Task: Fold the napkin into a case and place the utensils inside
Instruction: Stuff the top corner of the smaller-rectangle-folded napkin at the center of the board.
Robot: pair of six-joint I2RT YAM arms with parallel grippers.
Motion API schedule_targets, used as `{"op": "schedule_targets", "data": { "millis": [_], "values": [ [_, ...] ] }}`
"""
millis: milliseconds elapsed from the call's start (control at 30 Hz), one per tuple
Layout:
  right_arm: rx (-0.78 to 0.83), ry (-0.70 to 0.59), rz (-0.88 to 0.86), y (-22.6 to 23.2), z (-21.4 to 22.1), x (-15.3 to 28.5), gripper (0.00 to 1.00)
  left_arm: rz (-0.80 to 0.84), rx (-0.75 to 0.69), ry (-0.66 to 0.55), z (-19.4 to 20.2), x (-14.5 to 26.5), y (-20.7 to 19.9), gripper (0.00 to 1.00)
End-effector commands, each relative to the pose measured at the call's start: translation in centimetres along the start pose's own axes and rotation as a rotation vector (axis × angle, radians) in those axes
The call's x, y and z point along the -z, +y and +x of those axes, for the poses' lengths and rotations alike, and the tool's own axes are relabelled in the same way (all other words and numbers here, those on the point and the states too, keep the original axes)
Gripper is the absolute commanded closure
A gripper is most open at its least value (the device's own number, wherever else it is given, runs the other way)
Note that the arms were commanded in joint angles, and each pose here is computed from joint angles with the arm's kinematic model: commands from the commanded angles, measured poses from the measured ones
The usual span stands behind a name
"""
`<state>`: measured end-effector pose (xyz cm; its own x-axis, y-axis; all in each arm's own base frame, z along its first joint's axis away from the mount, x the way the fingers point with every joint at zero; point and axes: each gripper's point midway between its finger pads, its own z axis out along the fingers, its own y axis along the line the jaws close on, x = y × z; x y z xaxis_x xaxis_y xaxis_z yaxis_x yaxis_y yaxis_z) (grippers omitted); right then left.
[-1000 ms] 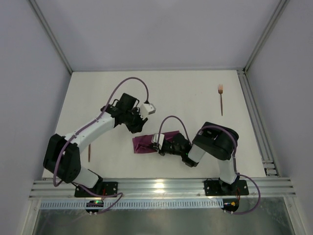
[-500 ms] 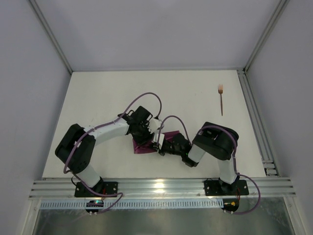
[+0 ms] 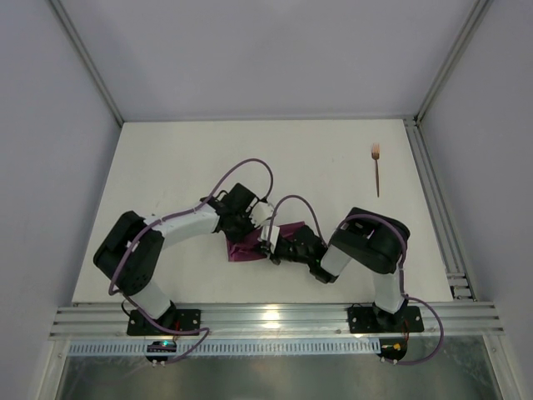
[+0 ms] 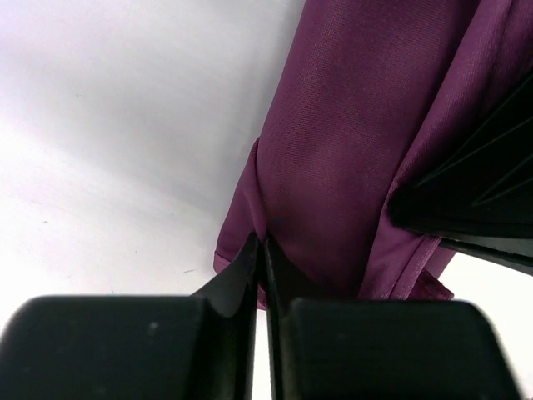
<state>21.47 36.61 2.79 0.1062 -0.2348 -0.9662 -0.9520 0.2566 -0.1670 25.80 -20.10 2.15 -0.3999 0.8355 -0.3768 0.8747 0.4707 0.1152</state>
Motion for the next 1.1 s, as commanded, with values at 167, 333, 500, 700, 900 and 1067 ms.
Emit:
{"op": "schedule_targets", "data": {
  "millis": [167, 333, 500, 700, 900, 1067],
  "values": [
    [-0.094, -0.035, -0.028, -0.9, -5.6, -1.3, 0.96, 0.075, 0.003, -0.076, -1.2, 1.6, -1.5, 1.00],
    [-0.139, 0.072, 0.012, -2.3, -4.9, -2.3, 0.96, 0.130, 0.036, -0.092, -1.5, 1.5, -1.9, 1.00],
    [-0.241, 0.119, 0.026, -3.0, -2.5, -2.1, 0.96, 0.142, 0.077, -0.108, -1.5, 2.1, -1.4, 1.00],
    [-0.348, 0.171, 0.103, -4.6, 0.0, -1.4, 0.96, 0.160, 0.120, -0.100, -0.9, 1.9, -1.0, 1.00],
    [-0.422, 0.224, 0.124, -4.4, 1.6, -1.4, 0.96, 0.153, 0.146, -0.152, -1.7, 2.9, -0.2, 1.00],
    [-0.469, 0.256, 0.146, -4.3, 2.8, -1.3, 0.96, 0.166, 0.150, -0.191, -2.4, 3.8, -0.3, 1.00]
  ]
}}
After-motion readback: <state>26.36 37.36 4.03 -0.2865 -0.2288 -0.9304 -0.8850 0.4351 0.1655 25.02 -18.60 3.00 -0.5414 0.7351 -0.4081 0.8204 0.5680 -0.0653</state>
